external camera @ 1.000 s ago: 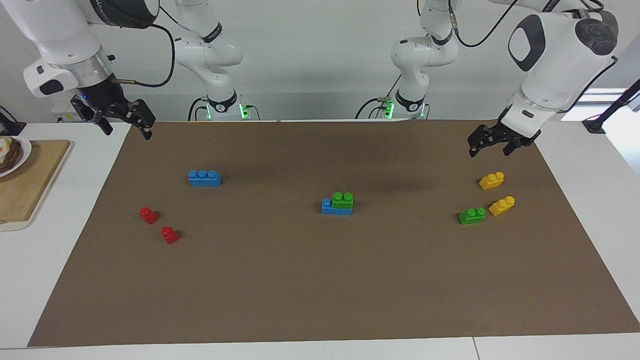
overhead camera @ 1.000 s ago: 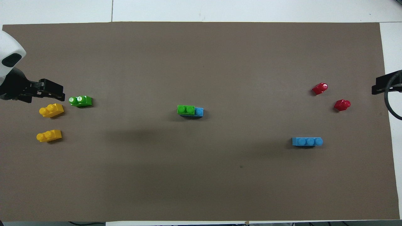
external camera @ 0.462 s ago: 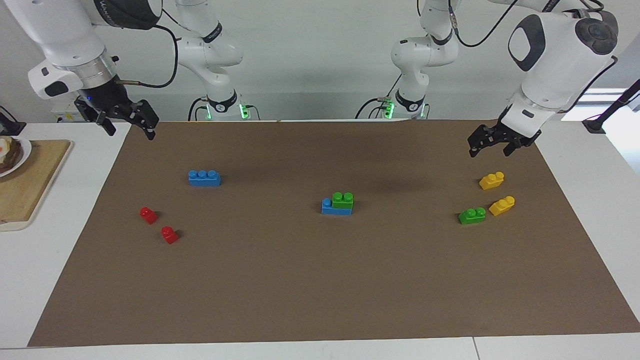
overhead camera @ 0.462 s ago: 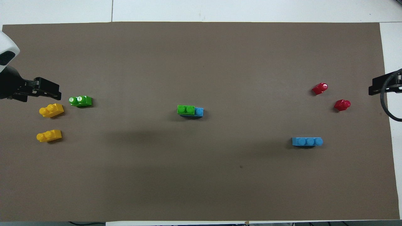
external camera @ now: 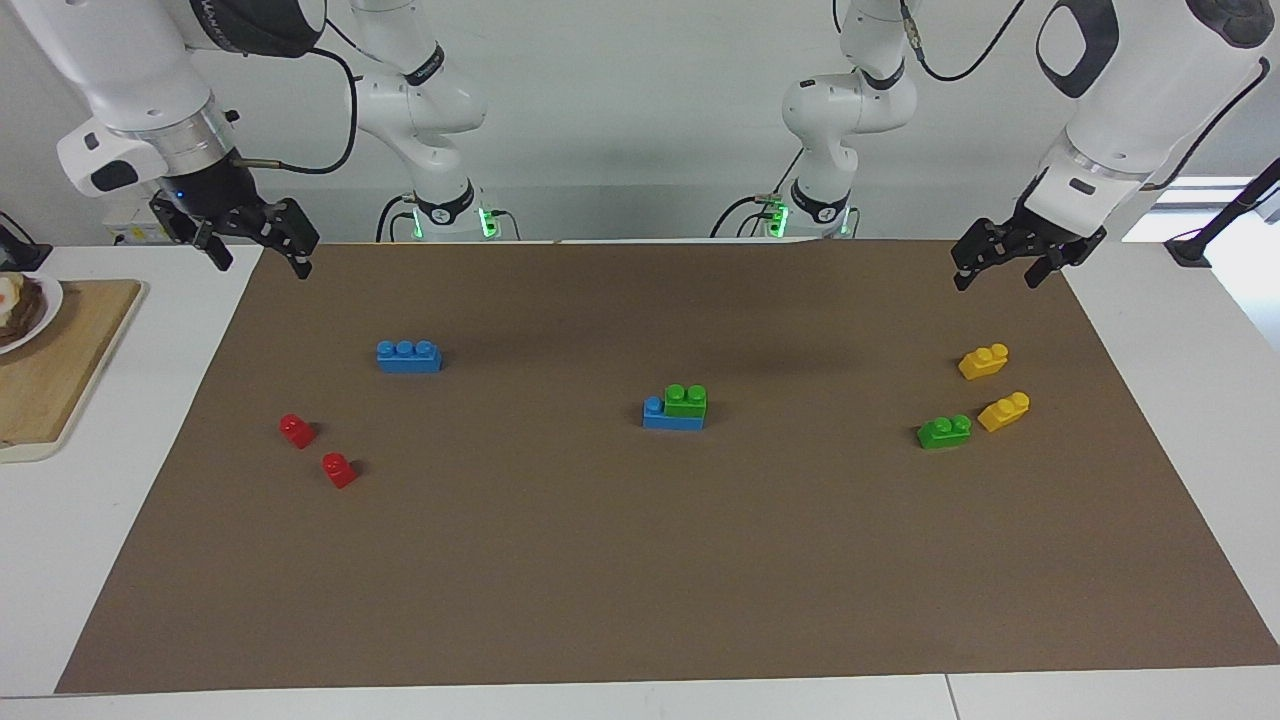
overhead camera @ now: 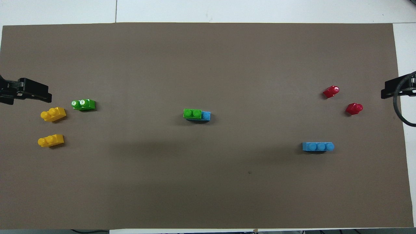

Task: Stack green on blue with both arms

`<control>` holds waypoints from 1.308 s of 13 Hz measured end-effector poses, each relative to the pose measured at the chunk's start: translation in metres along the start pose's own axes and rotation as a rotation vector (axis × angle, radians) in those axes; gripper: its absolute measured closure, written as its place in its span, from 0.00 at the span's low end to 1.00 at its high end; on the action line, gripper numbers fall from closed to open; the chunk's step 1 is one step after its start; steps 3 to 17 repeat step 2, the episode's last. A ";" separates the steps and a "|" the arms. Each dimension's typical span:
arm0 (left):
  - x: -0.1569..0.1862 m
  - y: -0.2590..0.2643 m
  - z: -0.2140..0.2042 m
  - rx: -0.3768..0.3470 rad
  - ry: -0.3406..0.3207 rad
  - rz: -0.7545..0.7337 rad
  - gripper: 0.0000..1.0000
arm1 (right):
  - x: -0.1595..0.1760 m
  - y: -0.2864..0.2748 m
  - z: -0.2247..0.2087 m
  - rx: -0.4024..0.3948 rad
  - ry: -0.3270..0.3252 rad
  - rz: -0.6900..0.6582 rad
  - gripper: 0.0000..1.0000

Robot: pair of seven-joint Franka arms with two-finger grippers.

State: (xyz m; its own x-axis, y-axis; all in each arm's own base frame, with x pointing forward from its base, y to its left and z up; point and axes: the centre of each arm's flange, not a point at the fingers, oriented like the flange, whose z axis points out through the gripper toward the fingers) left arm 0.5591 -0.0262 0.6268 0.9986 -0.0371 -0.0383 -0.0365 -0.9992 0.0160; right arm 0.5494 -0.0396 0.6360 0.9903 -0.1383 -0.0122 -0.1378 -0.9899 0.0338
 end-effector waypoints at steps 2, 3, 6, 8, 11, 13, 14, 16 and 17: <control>-0.001 0.000 0.000 0.000 -0.002 0.000 0.00 | 0.000 0.000 0.000 0.000 0.000 0.000 0.00; -0.001 0.000 0.000 0.000 -0.002 0.000 0.00 | 0.000 0.000 0.000 0.000 0.000 0.000 0.00; -0.001 0.000 0.000 0.000 -0.002 0.000 0.00 | 0.000 0.000 0.000 0.000 0.000 0.000 0.00; -0.001 0.000 0.000 0.000 -0.002 0.000 0.00 | 0.000 0.000 0.000 0.000 0.000 0.000 0.00; -0.001 0.000 0.000 0.000 -0.002 0.000 0.00 | 0.000 0.000 0.000 0.000 0.000 0.000 0.00; -0.001 0.000 0.000 0.000 -0.002 0.000 0.00 | 0.000 0.000 0.000 0.000 0.000 0.000 0.00; -0.001 0.000 0.000 0.000 -0.002 0.000 0.00 | 0.000 0.000 0.000 0.000 0.000 0.000 0.00; -0.001 0.000 0.000 0.000 -0.002 0.000 0.00 | 0.000 0.000 0.000 0.000 0.000 0.000 0.00; -0.001 0.000 0.000 0.000 -0.002 0.000 0.00 | 0.000 0.000 0.000 0.000 0.000 0.000 0.00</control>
